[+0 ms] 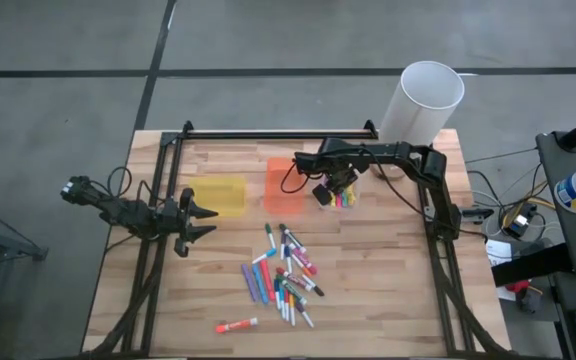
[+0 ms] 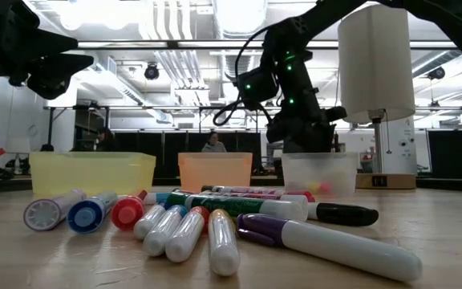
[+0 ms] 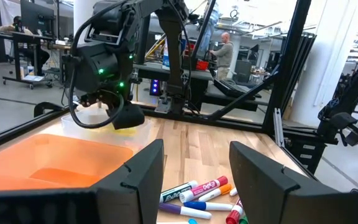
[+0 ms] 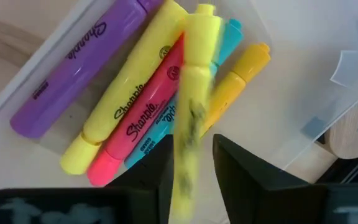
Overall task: Pick & Place Markers
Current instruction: Put the pink marker into the orange bin, then put the dark green marker into the orange bin
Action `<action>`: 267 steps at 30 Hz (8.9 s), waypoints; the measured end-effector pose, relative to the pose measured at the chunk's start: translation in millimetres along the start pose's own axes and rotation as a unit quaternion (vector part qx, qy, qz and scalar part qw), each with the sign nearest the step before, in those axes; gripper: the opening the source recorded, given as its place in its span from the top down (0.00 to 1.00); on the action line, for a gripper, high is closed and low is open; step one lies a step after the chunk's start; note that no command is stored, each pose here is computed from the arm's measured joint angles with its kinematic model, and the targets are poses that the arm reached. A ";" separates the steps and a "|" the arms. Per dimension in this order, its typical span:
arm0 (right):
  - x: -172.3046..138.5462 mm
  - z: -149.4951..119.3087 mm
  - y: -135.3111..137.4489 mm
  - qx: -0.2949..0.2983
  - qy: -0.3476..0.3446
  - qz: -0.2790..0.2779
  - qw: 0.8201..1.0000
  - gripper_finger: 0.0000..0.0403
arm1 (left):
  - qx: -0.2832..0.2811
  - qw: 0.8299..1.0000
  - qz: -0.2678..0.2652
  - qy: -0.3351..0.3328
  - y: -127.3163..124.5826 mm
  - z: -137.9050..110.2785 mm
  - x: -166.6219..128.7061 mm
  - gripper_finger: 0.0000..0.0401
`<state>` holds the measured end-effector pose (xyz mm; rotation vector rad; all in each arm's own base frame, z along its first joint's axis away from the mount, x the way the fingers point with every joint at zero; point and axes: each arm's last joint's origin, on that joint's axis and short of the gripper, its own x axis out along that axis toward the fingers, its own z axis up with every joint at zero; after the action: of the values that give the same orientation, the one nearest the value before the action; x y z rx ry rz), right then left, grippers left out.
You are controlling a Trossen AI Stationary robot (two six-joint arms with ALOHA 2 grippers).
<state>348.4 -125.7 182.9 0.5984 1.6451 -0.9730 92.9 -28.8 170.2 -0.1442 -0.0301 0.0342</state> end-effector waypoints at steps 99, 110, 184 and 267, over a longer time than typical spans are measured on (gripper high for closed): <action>-26.2 -170.3 159.6 -0.200 -0.167 0.229 0.938 0.70 | -0.069 0.997 -0.010 -0.023 -0.9 4.8 0.0 0.55; -4.4 -171.3 159.9 -0.181 -0.132 0.251 0.942 0.75 | -0.072 0.997 -0.010 -0.025 -0.9 5.3 -0.1 0.55; -44.2 7.4 67.3 -0.031 -0.249 0.261 0.932 0.72 | -0.105 0.994 -0.011 -0.041 -1.1 8.5 -0.3 0.55; -40.8 -100.8 126.9 -0.123 -0.198 0.330 0.915 0.88 | -0.110 0.993 -0.009 -0.031 -0.9 6.5 -0.1 0.55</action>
<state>406.0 30.8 192.8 0.6690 1.0605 -0.3453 92.6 -28.7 176.7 -0.3624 -0.0970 0.0181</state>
